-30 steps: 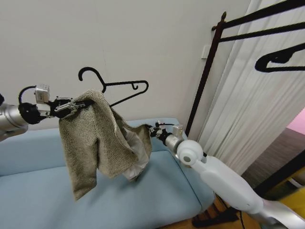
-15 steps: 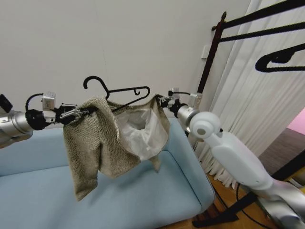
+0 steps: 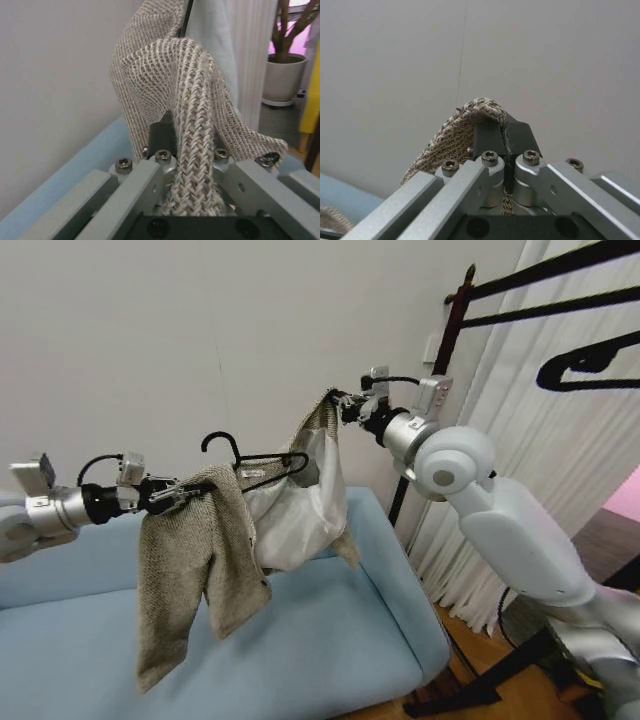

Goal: Pick up the clothes from the sofa and hang them on the clothes hanger.

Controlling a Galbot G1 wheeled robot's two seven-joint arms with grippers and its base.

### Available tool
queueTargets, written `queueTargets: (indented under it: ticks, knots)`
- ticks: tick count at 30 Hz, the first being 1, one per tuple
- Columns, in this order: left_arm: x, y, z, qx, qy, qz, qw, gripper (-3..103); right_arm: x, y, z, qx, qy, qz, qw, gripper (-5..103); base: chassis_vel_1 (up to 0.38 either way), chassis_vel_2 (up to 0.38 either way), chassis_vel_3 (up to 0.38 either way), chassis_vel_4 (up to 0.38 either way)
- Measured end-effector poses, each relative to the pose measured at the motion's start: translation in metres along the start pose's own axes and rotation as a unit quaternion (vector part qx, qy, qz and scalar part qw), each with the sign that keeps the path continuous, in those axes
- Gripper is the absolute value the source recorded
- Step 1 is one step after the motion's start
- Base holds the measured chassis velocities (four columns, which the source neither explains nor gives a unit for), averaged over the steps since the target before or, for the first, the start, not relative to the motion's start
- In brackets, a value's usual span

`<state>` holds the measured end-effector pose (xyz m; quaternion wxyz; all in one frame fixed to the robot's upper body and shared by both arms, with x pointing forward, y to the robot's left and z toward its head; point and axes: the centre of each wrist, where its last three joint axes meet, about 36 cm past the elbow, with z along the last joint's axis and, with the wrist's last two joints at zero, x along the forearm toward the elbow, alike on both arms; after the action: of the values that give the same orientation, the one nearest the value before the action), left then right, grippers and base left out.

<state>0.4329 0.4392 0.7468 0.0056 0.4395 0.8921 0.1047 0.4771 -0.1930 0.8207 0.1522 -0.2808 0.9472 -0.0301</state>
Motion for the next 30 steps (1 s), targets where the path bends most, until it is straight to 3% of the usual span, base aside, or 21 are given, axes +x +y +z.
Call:
queueTargets:
  ticks: [12,22,30]
  knots:
    - [-0.016,-0.026,0.002,0.005,0.015,-0.099,0.9949,5,0.009,0.032,-0.011,0.030,-0.017,-0.047,0.998,0,0.000,0.000,0.000,0.000]
    - [-0.022,-0.039,0.002,0.004,0.008,-0.115,0.9934,5,-0.004,0.057,-0.042,0.029,-0.034,-0.083,0.996,0,0.000,0.000,0.000,0.000]
    - [-0.023,-0.043,0.002,0.011,-0.009,-0.121,0.9926,5,0.018,0.084,-0.001,0.033,0.024,-0.125,0.991,0,0.000,0.000,0.000,0.000]
